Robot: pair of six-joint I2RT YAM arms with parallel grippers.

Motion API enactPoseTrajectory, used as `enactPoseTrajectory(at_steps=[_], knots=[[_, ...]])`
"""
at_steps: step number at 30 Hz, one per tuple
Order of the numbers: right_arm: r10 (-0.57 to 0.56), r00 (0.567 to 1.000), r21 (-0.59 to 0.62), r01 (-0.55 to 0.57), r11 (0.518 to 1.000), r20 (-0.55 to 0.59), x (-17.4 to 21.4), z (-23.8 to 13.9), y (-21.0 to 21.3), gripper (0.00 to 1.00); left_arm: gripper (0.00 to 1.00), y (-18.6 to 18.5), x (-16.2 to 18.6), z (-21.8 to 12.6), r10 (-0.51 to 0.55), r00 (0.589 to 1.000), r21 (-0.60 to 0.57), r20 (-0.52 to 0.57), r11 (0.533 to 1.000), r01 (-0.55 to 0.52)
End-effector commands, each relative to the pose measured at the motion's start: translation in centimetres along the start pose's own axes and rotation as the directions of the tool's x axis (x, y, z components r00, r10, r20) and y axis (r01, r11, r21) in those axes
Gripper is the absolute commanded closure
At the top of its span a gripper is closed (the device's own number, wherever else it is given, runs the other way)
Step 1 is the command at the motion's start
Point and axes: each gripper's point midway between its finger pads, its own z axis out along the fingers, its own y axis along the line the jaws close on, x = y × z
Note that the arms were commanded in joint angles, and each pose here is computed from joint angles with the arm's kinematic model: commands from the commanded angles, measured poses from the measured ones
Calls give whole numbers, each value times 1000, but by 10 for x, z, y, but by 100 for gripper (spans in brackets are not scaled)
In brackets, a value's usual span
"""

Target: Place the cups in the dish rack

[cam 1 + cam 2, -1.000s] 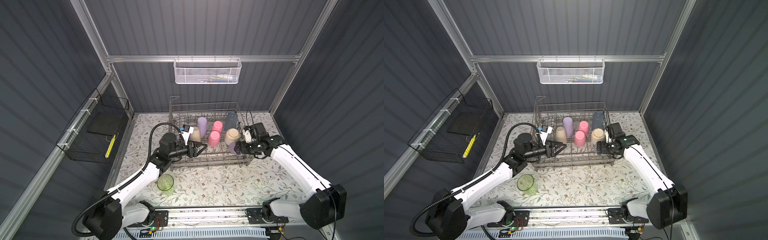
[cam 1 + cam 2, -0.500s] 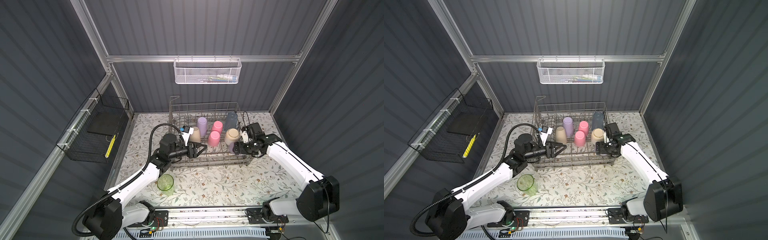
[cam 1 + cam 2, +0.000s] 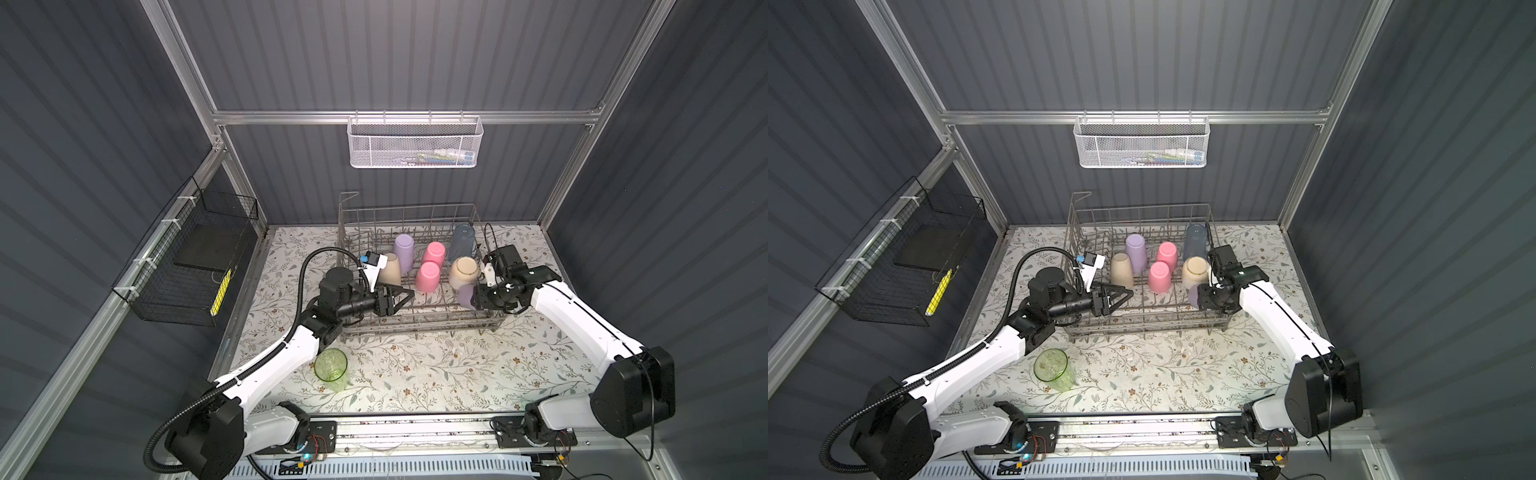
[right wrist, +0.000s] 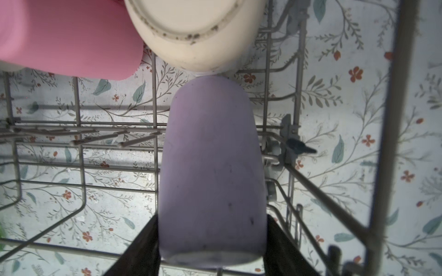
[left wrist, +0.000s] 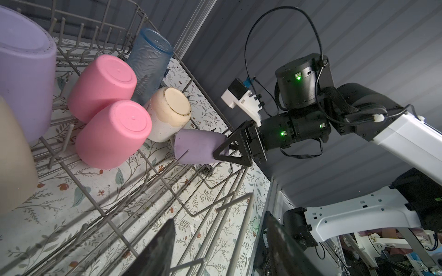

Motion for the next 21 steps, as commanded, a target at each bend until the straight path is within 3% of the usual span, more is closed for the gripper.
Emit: enactPoseTrajectory(at_steps=[1, 15, 21], knots=[[-9, 999, 15, 8, 1000, 54, -15, -12, 0, 50, 39, 0, -1, -1, 14, 1000, 12, 7, 1000, -14], [-27, 997, 19, 26, 999, 74, -28, -26, 2, 55, 39, 2, 4, -2, 6, 1000, 14, 3, 1000, -6], [-16, 994, 19, 14, 1000, 105, -29, -34, 1, 46, 39, 4, 5, -2, 4, 1000, 10, 1, 1000, -4]])
